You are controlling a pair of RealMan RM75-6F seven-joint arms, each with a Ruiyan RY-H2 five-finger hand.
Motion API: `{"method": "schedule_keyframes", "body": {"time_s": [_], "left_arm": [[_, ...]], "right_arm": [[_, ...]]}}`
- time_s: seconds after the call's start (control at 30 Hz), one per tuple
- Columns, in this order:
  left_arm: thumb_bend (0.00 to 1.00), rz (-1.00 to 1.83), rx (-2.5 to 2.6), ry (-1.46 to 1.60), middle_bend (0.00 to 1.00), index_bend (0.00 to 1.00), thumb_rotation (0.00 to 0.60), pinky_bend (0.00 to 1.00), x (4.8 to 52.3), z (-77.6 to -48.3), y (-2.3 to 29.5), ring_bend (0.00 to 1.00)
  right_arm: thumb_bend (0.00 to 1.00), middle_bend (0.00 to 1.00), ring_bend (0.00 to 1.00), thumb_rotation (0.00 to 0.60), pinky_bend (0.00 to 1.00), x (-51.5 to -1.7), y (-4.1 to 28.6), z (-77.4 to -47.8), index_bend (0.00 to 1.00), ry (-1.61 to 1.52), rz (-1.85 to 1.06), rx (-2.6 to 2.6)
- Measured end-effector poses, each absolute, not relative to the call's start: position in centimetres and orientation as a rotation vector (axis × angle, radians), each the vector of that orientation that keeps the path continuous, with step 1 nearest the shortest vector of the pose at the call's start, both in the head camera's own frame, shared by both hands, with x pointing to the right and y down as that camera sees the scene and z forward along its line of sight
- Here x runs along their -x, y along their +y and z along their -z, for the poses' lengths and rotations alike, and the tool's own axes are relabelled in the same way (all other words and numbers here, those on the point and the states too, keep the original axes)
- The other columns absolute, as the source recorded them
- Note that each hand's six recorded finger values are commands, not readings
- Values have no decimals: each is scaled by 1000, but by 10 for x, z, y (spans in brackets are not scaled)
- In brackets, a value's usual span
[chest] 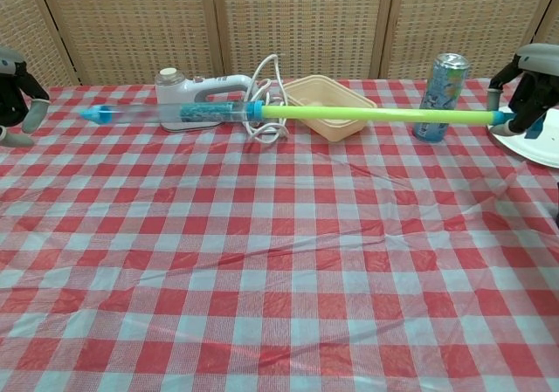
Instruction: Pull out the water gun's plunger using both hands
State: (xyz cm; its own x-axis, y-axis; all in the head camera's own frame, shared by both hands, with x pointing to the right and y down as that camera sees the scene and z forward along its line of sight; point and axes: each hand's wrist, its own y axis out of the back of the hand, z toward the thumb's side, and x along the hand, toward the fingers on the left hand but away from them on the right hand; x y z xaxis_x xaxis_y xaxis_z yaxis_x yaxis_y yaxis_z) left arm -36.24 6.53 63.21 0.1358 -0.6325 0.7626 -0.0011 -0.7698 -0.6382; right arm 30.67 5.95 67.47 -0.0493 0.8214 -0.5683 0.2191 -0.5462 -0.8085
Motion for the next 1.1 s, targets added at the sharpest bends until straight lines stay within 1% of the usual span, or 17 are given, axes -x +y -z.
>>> {"method": "schedule_keyframes", "body": {"time_s": [0.27, 0.47, 0.57, 0.6, 0.63, 0.67, 0.7, 0.73, 0.77, 0.8, 0.83, 0.87, 0.93, 0.97, 1.03, 1.07, 1.1], "left_arm": [[342, 1672, 1933, 598, 779, 612, 600, 563, 358, -634, 66, 714], [341, 1669, 1941, 615, 767, 610, 600, 557, 359, -634, 67, 714], [341, 1667, 1945, 618, 752, 603, 600, 554, 359, -635, 68, 708], [341, 1666, 1946, 616, 738, 598, 600, 550, 359, -635, 68, 699], [341, 1665, 1946, 615, 703, 588, 600, 539, 358, -635, 69, 673], [341, 1664, 1947, 615, 656, 564, 600, 519, 358, -635, 69, 637], [341, 1664, 1949, 618, 624, 544, 600, 504, 358, -635, 70, 613], [340, 1663, 1949, 619, 579, 507, 600, 478, 359, -635, 70, 579], [339, 1662, 1948, 622, 534, 464, 600, 446, 359, -635, 70, 545], [338, 1658, 1947, 628, 498, 435, 600, 419, 359, -634, 70, 518], [338, 1655, 1949, 633, 432, 388, 600, 370, 359, -633, 71, 466], [337, 1653, 1952, 640, 382, 357, 600, 333, 359, -633, 72, 425], [334, 1645, 1958, 653, 228, 257, 600, 216, 359, -631, 73, 293], [330, 1642, 1961, 658, 153, 207, 600, 161, 359, -631, 74, 224], [318, 1636, 1968, 672, 47, 137, 600, 76, 359, -630, 75, 114], [309, 1633, 1971, 679, 12, 103, 600, 37, 360, -629, 76, 58], [303, 1629, 1975, 688, 2, 81, 600, 19, 360, -628, 77, 32]], "right_arm": [[484, 1000, 1000, 600, 565, -307, 61, -678, 799, -1059, -1627, 1756], [416, 1000, 1000, 600, 534, -315, 64, -678, 800, -1048, -1614, 1774], [381, 997, 987, 600, 484, -319, 67, -679, 794, -1042, -1605, 1797], [353, 970, 952, 600, 420, -320, 68, -680, 776, -1036, -1603, 1807], [326, 912, 893, 600, 337, -322, 70, -681, 743, -1028, -1603, 1814], [309, 860, 846, 600, 283, -323, 71, -682, 712, -1017, -1606, 1820], [294, 775, 780, 600, 225, -325, 73, -683, 656, -999, -1611, 1827], [281, 700, 725, 600, 199, -326, 75, -684, 603, -983, -1615, 1834], [272, 656, 692, 600, 189, -326, 77, -684, 571, -964, -1620, 1841], [260, 586, 634, 600, 164, -327, 80, -684, 522, -942, -1623, 1850], [252, 508, 562, 600, 121, -327, 81, -684, 465, -930, -1623, 1855], [248, 453, 506, 600, 86, -326, 83, -684, 420, -923, -1621, 1859], [235, 302, 346, 600, 10, -327, 86, -684, 305, -918, -1624, 1863], [232, 262, 304, 600, 2, -327, 87, -684, 282, -917, -1628, 1863], [227, 162, 201, 600, 0, -328, 88, -685, 219, -918, -1634, 1863], [224, 131, 168, 600, 0, -329, 89, -685, 196, -921, -1635, 1862], [219, 87, 121, 600, 0, -330, 89, -684, 167, -927, -1635, 1859]]}}
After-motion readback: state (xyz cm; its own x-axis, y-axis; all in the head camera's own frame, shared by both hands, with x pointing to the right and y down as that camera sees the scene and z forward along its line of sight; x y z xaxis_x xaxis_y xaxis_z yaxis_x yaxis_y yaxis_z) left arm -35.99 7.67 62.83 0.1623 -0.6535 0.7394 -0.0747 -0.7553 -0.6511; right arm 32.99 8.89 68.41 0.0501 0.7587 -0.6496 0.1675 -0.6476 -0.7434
